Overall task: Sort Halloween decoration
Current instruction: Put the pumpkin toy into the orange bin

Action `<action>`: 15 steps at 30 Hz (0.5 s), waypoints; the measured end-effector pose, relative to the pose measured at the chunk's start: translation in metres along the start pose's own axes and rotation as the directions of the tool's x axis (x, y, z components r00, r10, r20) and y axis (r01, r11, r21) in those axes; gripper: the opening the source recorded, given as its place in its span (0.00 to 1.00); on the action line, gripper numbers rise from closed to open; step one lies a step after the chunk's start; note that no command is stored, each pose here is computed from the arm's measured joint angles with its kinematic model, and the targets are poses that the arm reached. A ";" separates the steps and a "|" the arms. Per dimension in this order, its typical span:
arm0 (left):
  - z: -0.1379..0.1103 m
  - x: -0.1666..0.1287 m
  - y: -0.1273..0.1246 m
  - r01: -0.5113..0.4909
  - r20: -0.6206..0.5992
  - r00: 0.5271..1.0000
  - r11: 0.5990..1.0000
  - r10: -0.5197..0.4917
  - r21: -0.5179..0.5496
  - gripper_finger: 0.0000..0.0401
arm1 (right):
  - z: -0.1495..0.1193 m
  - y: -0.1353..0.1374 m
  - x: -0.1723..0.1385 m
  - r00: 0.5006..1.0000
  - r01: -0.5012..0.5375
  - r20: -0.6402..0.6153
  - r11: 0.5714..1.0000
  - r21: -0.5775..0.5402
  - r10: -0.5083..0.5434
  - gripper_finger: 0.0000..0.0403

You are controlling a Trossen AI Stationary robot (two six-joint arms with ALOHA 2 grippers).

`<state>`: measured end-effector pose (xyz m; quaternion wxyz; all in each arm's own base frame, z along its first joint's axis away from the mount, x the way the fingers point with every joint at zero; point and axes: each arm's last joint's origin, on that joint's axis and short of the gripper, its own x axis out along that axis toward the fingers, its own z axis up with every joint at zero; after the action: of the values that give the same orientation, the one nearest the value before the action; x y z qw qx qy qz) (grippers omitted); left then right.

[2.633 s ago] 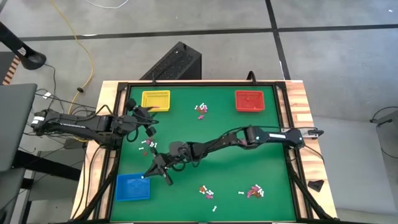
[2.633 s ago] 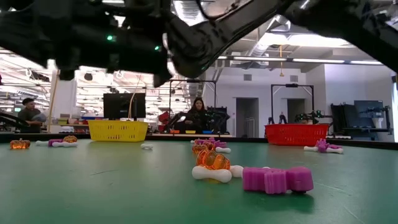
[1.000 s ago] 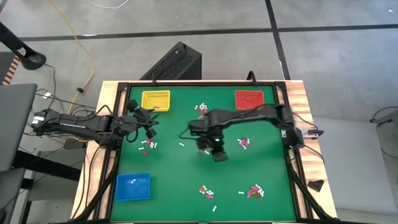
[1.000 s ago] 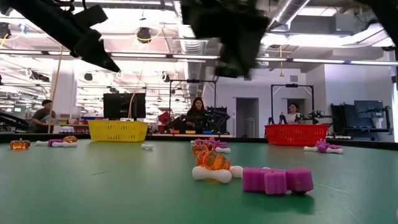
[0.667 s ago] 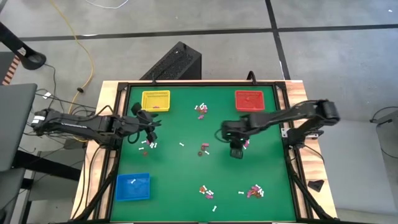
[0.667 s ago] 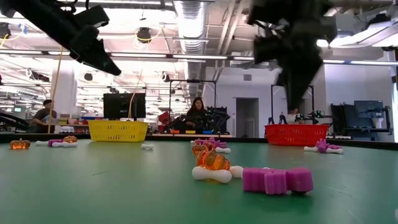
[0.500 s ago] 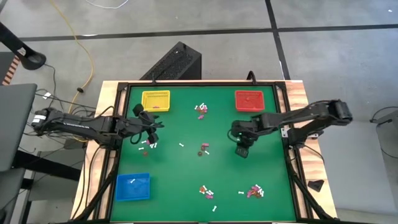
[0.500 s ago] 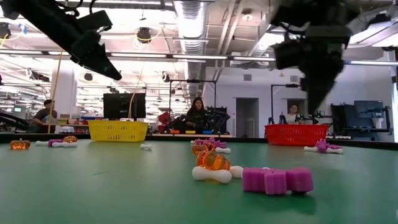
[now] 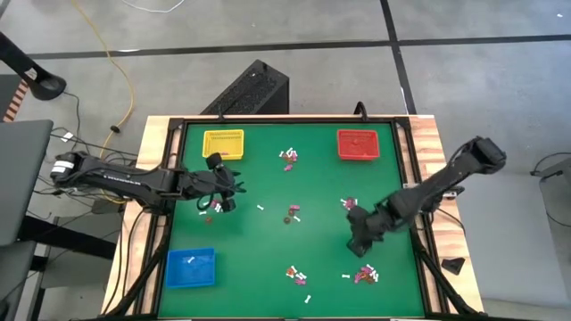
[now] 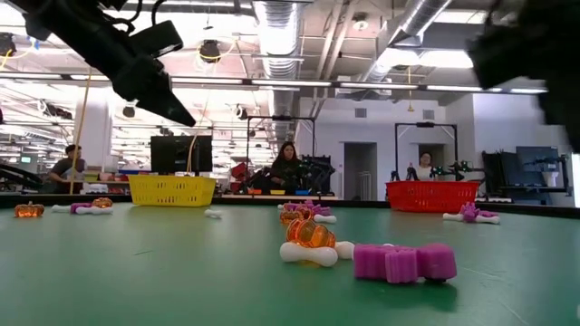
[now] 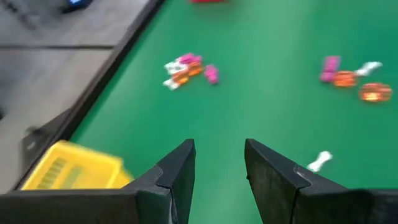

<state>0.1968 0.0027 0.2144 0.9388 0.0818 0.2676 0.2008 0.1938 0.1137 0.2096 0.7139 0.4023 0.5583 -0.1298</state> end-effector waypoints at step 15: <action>0.000 0.009 -0.007 0.082 0.004 0.997 0.996 -0.082 0.039 0.32 | -0.058 0.018 0.048 0.992 0.087 -0.112 0.950 0.300 -0.055 0.29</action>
<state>0.2062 0.0000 0.2084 0.9452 0.0893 0.2721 0.1566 0.1816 0.1795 0.1705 0.6087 0.4932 0.5815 -0.2193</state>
